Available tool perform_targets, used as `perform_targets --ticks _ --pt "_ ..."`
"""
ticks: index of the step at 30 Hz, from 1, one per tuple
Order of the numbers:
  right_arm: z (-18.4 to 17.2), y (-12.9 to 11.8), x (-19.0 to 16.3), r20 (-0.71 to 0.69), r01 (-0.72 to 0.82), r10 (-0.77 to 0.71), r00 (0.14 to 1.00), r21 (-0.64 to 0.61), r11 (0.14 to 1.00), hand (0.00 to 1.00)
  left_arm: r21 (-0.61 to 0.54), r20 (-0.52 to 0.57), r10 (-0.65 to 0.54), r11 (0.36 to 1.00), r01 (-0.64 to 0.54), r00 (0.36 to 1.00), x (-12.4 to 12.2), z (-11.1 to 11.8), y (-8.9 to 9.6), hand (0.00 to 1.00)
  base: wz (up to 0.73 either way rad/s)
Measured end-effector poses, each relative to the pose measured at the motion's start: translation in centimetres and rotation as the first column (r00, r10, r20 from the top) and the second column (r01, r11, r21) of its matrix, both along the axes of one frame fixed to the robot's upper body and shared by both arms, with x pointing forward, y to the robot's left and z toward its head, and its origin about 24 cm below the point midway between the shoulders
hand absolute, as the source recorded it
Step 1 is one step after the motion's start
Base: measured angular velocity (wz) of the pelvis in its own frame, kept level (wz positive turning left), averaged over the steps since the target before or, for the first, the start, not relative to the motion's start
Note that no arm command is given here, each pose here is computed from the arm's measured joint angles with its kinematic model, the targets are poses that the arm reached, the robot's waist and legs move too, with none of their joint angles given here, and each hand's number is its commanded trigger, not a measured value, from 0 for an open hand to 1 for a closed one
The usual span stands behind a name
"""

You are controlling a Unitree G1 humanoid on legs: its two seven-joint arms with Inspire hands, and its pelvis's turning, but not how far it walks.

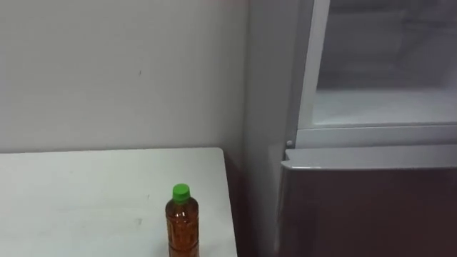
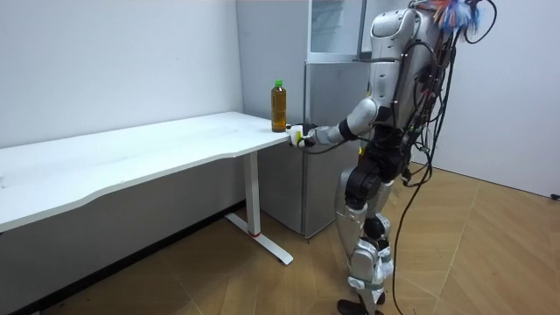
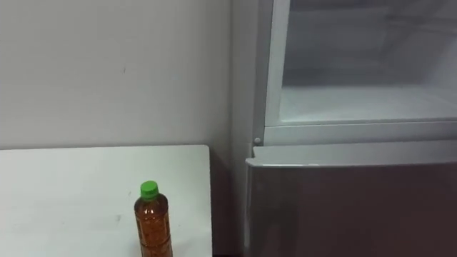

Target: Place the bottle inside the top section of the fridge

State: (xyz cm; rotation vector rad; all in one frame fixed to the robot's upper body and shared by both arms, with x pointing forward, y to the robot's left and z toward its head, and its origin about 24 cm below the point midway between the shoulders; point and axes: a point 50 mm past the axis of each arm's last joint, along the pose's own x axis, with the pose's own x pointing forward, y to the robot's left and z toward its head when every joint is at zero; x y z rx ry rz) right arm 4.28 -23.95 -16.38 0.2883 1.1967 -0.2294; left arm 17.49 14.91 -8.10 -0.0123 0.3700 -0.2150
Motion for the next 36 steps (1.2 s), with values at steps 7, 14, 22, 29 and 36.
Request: perform_targets --ticks 7,14,22,29,36 --pt "-0.3 0.3 -1.5 -0.04 0.082 -0.084 0.996 -0.045 0.996 0.0 0.04 -0.055 0.169 0.985 -0.167 0.984 -1.4 -1.5 3.1 0.0 -0.01" --pt "-0.3 0.3 -1.9 -0.064 0.099 -0.105 0.992 -0.09 0.991 0.0 0.047 -0.059 0.199 0.979 -0.196 0.978 -1.5 -1.6 3.3 0.0 0.01" --pt "-0.3 0.2 -2.0 -0.074 0.112 -0.121 0.99 -0.119 0.987 0.0 0.046 -0.055 0.202 0.979 -0.199 0.978 -1.5 -1.6 3.4 0.0 0.07" --pt "-0.2 0.2 -1.3 -0.046 0.092 -0.098 0.994 -0.131 0.987 0.0 0.049 -0.053 0.215 0.976 -0.212 0.975 -1.5 -1.6 3.7 0.0 0.0" --pt "1.7 0.4 3.8 0.181 0.015 0.011 0.983 -0.141 0.99 0.0 0.048 -0.046 0.228 0.973 -0.226 0.973 -1.4 -1.5 3.9 0.0 -0.02"
